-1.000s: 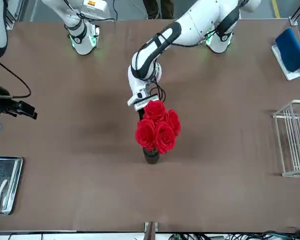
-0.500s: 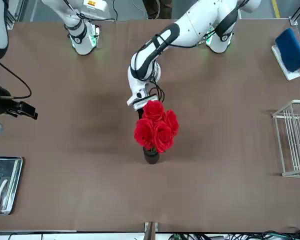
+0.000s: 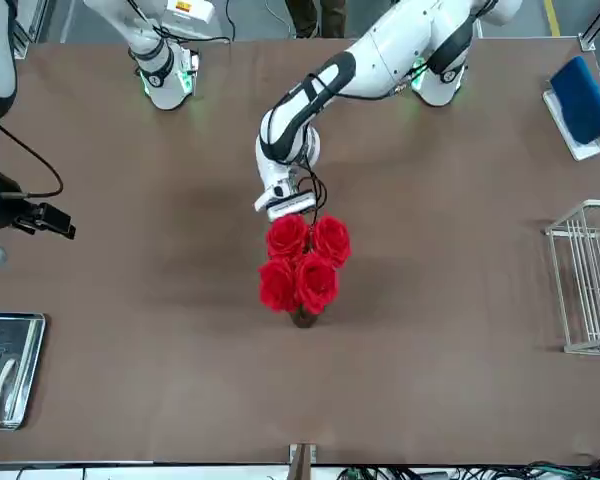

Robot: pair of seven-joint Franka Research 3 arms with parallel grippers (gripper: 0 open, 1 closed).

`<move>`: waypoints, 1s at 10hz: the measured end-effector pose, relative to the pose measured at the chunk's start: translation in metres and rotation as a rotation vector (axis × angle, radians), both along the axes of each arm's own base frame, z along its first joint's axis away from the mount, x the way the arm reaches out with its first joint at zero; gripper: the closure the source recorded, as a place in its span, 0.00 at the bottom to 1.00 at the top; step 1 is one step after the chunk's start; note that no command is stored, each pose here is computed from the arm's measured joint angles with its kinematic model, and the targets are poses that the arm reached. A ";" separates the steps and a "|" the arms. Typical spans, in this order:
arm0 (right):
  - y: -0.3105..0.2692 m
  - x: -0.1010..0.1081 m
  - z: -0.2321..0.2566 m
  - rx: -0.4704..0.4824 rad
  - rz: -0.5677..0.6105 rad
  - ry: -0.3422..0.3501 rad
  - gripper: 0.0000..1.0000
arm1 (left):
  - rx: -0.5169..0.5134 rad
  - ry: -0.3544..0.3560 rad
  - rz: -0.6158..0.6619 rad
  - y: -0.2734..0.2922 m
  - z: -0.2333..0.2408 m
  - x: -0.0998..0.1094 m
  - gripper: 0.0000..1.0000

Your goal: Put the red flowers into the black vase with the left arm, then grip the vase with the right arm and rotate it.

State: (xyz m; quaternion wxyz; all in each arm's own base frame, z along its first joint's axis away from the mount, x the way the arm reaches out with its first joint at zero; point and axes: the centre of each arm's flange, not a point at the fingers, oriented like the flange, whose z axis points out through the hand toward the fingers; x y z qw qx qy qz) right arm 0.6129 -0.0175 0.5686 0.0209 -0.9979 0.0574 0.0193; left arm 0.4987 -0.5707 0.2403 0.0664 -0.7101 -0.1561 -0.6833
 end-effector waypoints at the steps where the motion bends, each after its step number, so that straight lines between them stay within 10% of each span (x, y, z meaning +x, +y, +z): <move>1: 0.000 0.000 0.000 0.000 0.000 0.000 0.00 | 0.004 -0.001 0.003 0.002 -0.002 0.002 0.62; 7: 0.000 0.000 0.000 0.000 0.001 0.000 0.00 | 0.012 0.004 0.006 0.004 -0.010 0.003 0.29; 10: 0.000 0.000 0.000 0.000 0.001 0.000 0.00 | 0.007 0.001 0.002 0.000 -0.007 0.001 0.29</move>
